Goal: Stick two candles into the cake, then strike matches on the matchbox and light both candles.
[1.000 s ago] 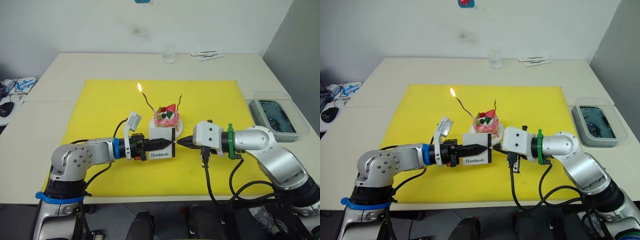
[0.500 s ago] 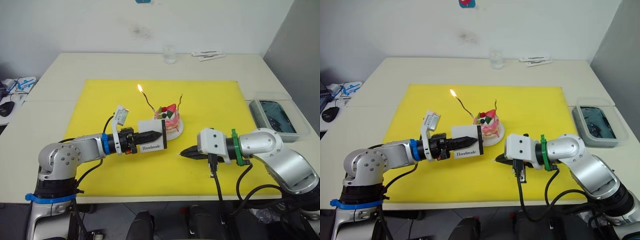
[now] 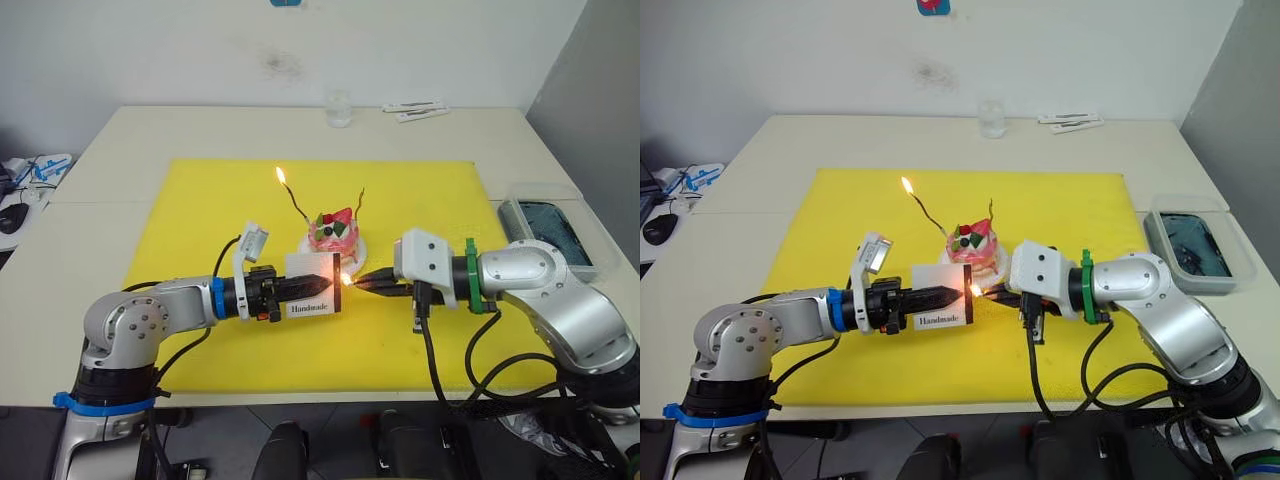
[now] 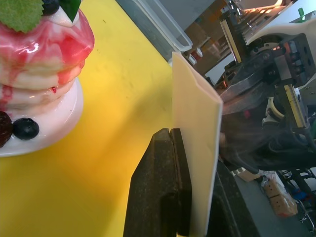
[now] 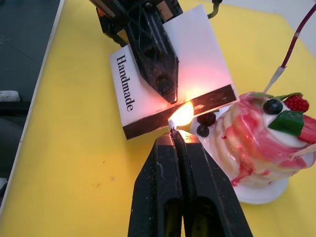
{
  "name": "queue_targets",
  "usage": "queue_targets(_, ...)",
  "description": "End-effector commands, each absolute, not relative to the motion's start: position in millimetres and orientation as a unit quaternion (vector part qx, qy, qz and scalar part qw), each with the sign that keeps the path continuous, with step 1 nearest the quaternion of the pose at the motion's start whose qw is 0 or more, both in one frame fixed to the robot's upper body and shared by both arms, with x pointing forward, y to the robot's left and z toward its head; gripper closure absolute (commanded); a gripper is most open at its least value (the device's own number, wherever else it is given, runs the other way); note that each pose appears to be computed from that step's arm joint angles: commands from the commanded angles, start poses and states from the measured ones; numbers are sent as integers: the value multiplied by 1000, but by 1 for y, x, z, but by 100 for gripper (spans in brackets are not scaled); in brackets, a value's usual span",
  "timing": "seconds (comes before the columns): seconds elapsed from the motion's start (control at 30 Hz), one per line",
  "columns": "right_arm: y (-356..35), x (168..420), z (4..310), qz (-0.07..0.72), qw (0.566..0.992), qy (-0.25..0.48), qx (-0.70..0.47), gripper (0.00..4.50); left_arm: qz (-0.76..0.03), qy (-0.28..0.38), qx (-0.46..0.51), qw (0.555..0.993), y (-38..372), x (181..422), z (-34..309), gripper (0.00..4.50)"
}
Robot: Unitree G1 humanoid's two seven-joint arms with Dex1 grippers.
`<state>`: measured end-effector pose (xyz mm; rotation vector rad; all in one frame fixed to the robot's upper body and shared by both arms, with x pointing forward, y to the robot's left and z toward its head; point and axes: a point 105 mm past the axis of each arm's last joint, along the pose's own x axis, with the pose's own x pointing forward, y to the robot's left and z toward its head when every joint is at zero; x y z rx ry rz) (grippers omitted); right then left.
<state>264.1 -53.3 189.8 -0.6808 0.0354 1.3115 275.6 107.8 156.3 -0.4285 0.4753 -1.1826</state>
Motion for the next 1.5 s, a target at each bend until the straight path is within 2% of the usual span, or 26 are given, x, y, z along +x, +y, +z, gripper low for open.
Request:
queue_targets(0.03, -53, 269, 205, 585, 747, -10, -315, 448, -550, 210, -185, 787, 110, 273, 159, 450)
queue_targets(0.43, -73, 293, 245, 530, 789, -37, -310, 448, -513, 243, -177, 804, 133, 261, 132, 450)
queue_targets(0.93, -79, 311, 260, 493, 815, -55, -301, 448, -524, 238, -178, 798, 124, 261, 130, 450)
queue_targets(1.5, -70, 322, 268, 488, 819, -71, -295, 448, -531, 236, -179, 794, 120, 261, 131, 450)
